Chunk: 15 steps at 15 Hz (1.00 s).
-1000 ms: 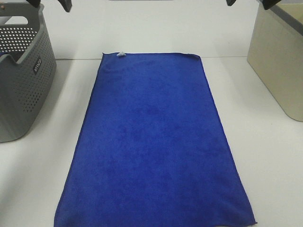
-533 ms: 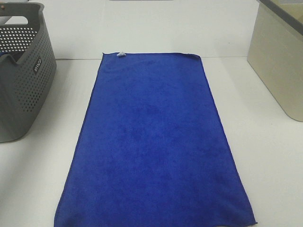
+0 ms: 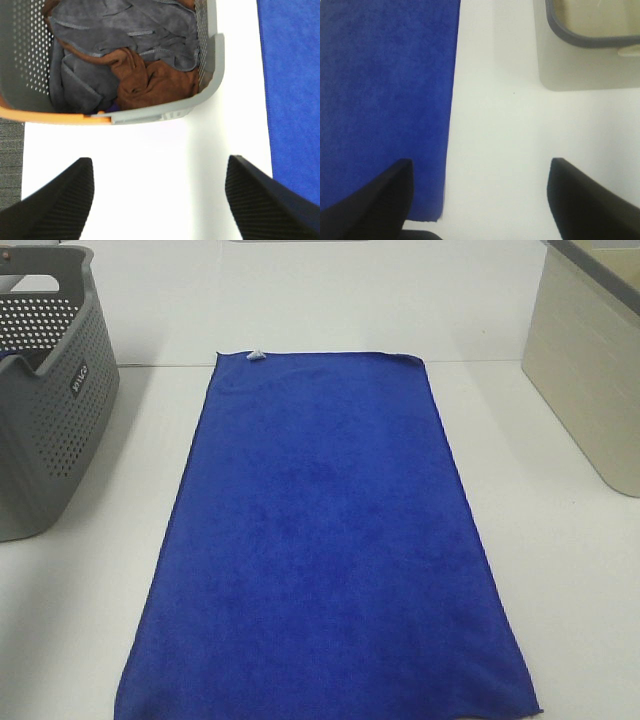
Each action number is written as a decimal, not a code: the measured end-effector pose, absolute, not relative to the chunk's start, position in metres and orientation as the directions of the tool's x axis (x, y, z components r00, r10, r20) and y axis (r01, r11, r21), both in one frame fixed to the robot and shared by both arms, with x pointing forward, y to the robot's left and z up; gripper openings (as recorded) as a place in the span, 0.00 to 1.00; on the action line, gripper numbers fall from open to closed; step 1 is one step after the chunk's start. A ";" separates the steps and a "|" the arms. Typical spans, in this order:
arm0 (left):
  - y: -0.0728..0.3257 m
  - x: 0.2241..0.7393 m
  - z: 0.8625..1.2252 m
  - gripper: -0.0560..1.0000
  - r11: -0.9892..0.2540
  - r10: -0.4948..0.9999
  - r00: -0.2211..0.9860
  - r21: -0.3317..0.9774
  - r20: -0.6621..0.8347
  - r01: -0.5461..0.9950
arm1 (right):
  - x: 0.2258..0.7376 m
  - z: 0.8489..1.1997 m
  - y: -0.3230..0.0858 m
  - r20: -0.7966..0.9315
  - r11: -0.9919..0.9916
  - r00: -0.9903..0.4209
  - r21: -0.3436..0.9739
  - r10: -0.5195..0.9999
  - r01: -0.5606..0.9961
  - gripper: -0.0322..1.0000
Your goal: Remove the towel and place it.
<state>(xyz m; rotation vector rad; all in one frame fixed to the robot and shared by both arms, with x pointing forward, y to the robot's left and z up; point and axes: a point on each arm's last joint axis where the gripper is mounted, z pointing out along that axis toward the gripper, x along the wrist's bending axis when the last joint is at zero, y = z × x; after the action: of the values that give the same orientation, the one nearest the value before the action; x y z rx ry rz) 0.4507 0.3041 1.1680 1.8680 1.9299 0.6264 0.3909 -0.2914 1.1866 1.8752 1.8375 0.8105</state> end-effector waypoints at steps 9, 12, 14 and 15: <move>0.314 0.273 1.098 0.71 0.010 0.991 -0.116 0.826 0.067 0.563 | 0.267 1.087 -0.290 0.062 -0.013 -0.044 0.705 0.997 0.709 0.74; 0.315 0.237 1.083 0.71 -0.036 0.991 -0.103 0.898 0.090 0.439 | 0.247 1.063 -0.290 0.033 0.012 -0.059 0.770 0.998 0.638 0.74; 0.313 0.220 1.076 0.71 -0.063 0.991 -0.080 0.911 0.104 0.407 | 0.234 1.056 -0.290 -0.010 0.053 -0.081 0.836 0.997 0.546 0.74; 0.313 0.218 1.073 0.71 -0.077 0.991 -0.069 0.899 0.118 0.430 | 0.228 1.054 -0.290 -0.029 0.069 -0.088 0.861 0.996 0.504 0.74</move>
<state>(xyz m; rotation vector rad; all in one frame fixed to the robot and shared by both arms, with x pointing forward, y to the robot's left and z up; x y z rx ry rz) 0.2180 0.3130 1.0729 1.5644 1.5548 1.1142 0.2285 -0.2898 1.0540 1.5091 1.6756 0.9281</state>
